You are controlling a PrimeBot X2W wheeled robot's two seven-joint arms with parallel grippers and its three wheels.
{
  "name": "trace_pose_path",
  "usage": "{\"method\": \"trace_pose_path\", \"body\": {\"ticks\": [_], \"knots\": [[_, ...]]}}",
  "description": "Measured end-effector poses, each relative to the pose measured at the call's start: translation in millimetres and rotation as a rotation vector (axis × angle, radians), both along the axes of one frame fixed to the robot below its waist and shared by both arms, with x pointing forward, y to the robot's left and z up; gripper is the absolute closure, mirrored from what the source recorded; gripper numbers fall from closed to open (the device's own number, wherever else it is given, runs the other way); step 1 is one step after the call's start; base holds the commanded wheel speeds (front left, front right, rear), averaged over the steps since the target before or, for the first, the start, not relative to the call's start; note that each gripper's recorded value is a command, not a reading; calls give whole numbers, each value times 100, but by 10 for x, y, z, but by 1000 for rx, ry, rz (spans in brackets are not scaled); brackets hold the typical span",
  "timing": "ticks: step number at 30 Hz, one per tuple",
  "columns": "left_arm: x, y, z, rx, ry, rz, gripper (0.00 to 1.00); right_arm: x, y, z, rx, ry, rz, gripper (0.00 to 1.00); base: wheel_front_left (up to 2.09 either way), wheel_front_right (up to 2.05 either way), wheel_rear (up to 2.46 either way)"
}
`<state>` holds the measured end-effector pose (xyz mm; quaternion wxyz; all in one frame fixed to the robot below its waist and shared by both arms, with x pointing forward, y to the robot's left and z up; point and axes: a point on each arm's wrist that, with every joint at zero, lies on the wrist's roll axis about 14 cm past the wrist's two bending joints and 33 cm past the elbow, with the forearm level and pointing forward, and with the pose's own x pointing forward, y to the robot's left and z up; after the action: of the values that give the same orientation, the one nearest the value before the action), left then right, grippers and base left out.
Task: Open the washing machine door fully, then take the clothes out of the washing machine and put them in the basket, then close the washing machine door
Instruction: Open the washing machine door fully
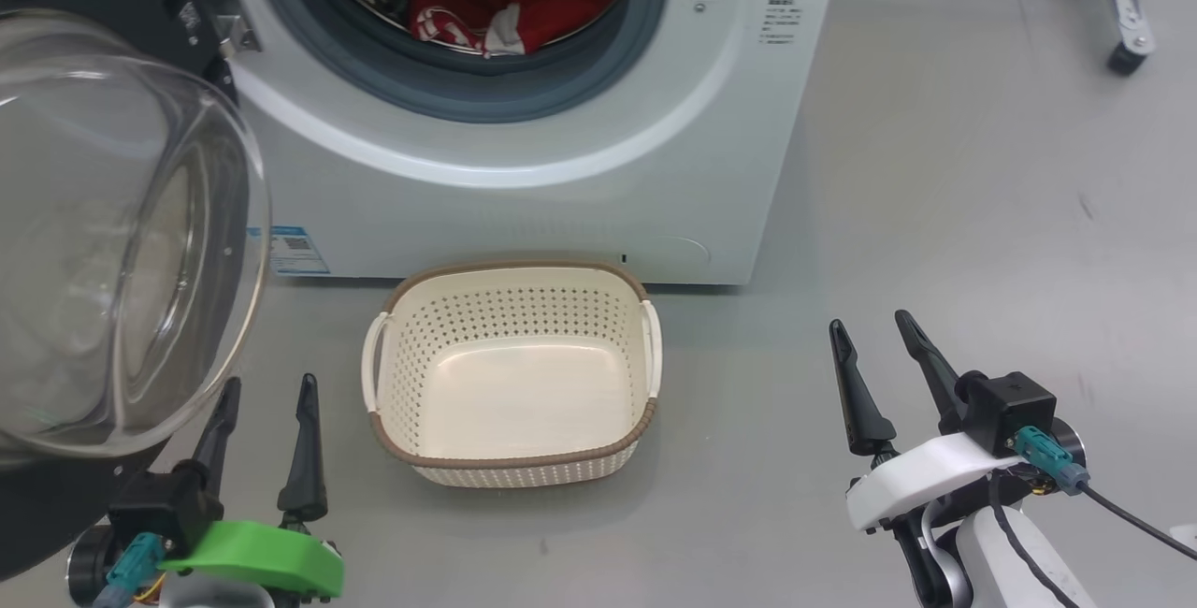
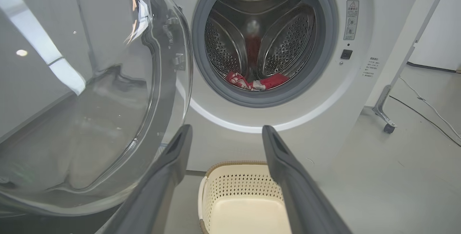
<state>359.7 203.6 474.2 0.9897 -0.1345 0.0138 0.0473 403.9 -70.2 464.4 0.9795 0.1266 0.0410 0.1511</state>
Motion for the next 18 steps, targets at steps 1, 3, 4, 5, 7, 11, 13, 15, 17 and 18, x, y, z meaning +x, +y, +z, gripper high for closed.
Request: {"method": "trace_pose_path", "body": {"ticks": [1,3,4,5,7,11,13,15,17,18], "knots": [[12,-40,-12,-1,4,-13,0,-6,-31,0,-1,0,-9,0,0,0,0],[16,-135,-65,-1,23,-43,0,-17,-104,-1,-4,2,-34,0,0,0,0],[14,-179,-92,0,34,-58,0,-24,-136,1,-5,2,-44,0,0,0,0],[21,-215,-100,-1,37,-69,0,-30,-163,5,-5,1,-52,0,0,0,0],[43,-273,-110,0,44,-89,0,-44,-215,11,-6,0,-67,0,0,0,0],[68,-357,-127,-1,55,-117,0,-64,-309,25,-11,-3,-98,0,0,0,0],[65,-391,-140,1,62,-128,0,-73,-350,34,-11,-5,-110,0,0,0,0],[53,-427,-157,1,71,-140,0,-80,-395,45,-13,-8,-128,0,0,0,0],[54,-437,-150,2,69,-142,0,-84,-405,53,-13,-10,-132,0,0,0,0],[55,-438,-150,3,70,-142,0,-88,-407,54,-13,-10,-132,0,0,0,0]]}}
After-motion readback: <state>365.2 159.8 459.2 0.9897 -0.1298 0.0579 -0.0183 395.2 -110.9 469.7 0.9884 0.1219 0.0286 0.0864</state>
